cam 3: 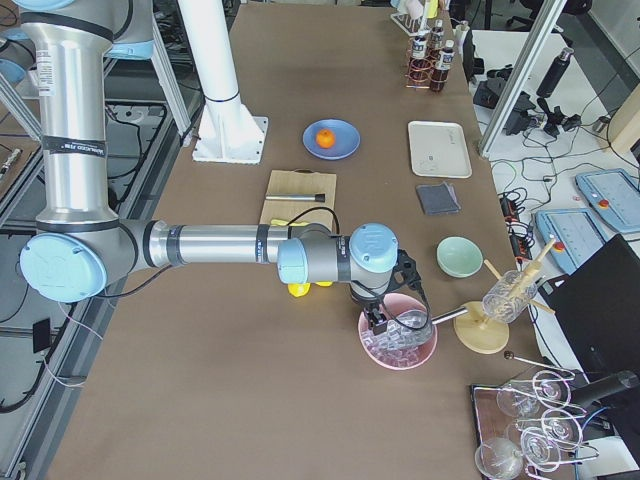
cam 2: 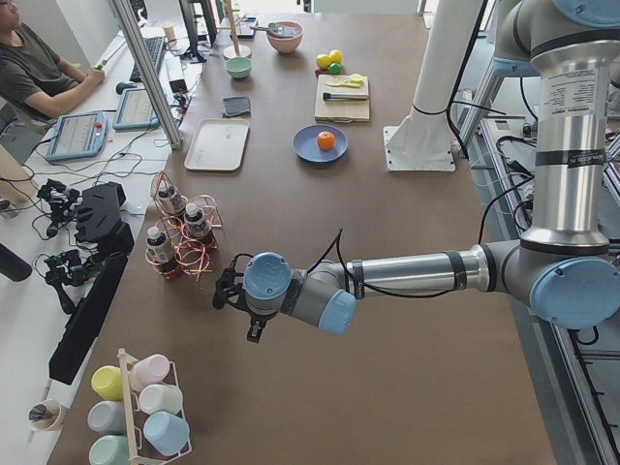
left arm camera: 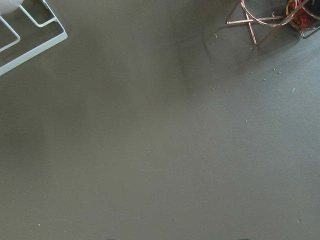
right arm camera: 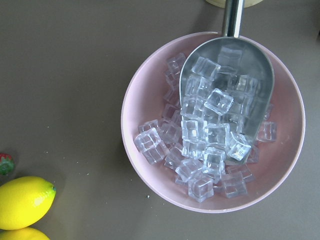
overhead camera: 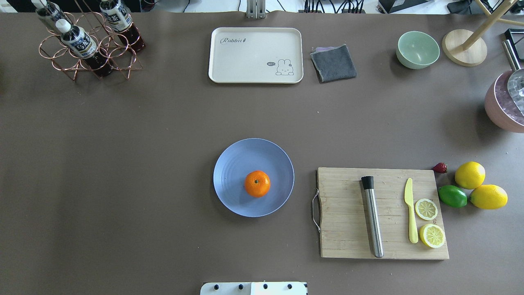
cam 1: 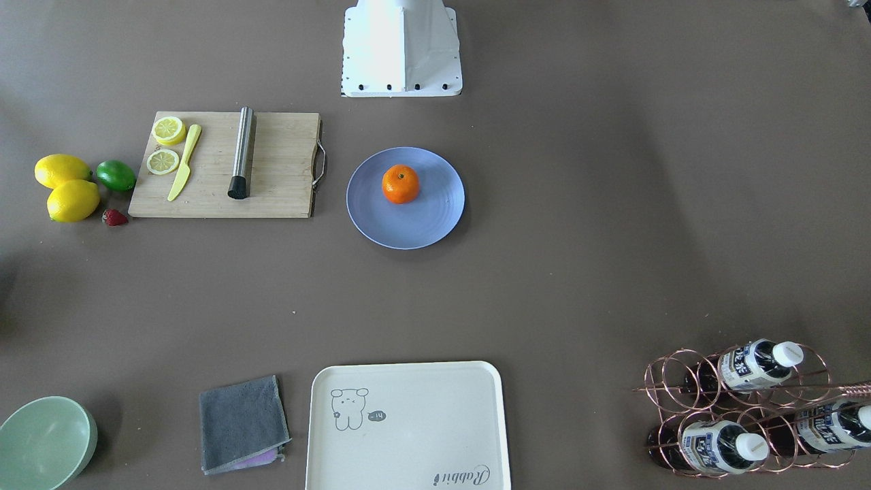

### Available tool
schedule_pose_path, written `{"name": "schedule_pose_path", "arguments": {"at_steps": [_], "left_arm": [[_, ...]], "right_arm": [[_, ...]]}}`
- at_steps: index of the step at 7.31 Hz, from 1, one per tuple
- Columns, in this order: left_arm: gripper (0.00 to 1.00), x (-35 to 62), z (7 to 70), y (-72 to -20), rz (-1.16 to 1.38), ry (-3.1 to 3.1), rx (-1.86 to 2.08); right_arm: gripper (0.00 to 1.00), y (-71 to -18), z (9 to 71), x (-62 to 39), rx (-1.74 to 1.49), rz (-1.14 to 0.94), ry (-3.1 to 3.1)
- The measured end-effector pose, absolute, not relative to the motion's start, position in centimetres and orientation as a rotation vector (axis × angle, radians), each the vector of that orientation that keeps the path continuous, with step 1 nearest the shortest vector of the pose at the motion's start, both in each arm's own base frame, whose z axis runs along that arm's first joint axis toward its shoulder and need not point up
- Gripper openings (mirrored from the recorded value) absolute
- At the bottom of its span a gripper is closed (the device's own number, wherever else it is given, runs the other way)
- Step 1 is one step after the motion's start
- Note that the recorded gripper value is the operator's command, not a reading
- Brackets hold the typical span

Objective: Pick orange to plate

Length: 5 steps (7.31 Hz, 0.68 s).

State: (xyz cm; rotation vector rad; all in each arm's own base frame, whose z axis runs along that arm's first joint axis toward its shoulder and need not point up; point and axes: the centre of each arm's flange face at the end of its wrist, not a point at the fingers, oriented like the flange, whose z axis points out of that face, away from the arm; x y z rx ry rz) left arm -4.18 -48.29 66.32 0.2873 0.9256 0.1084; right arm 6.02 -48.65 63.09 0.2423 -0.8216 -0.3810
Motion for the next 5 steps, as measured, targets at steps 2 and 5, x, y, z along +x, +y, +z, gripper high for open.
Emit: {"name": "schedule_pose_path", "arguments": {"at_steps": [2,5], "left_arm": [[0.95,-5.8,66.9,-47.7,0.137,0.893,0.312],[0.96,-6.6,65.5,-48.7,0.118,0.823,0.260]], "right_arm": [[1.00,-48.4,64.5,7.5,0.245,-0.389,-0.802],[1.00,-49.3,64.4,7.6,0.223,-0.404,-0.743]]}}
